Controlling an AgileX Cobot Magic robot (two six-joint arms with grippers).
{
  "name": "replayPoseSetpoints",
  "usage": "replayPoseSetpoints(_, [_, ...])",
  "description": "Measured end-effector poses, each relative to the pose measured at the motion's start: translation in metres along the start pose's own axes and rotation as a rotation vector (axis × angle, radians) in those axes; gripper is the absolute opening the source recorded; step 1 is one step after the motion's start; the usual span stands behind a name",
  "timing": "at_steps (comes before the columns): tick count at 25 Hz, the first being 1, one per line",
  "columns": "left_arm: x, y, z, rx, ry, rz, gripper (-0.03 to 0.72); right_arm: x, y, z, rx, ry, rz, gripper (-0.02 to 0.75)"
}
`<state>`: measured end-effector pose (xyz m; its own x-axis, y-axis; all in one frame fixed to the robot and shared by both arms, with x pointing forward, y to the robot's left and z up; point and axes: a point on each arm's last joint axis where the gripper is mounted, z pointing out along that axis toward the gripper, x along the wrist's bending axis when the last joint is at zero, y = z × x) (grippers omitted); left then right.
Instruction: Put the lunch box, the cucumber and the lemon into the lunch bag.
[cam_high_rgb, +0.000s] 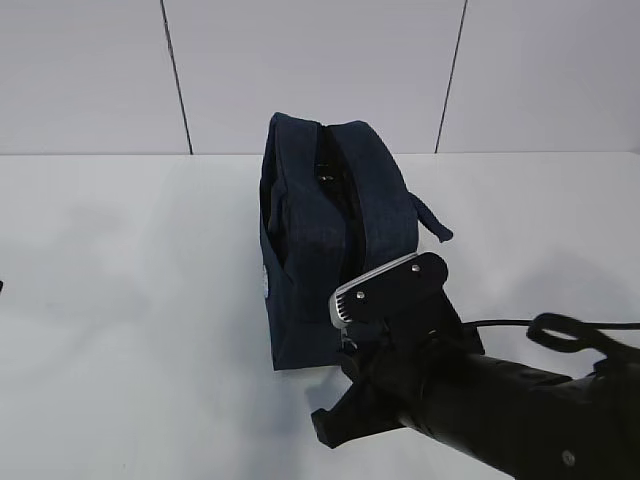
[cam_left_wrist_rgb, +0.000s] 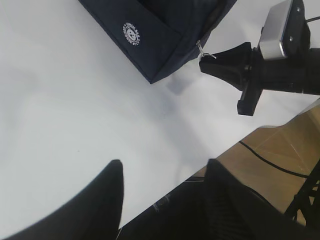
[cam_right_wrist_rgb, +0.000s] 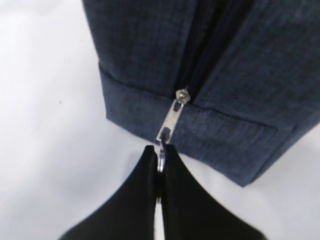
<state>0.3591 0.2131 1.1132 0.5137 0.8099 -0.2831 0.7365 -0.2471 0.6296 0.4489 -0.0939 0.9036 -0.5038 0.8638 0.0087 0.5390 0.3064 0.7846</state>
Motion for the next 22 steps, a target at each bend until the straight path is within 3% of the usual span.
replayPoseSetpoints(13, [0.000,0.000,0.000,-0.002,0.000,0.000,0.379,0.014,0.029,-0.025,0.128,0.153,-0.099,0.008])
replayPoseSetpoints(22, [0.000,0.000,0.000,-0.001,-0.001,-0.001,0.379,-0.006,0.054,-0.021,0.204,0.266,-0.077,0.008])
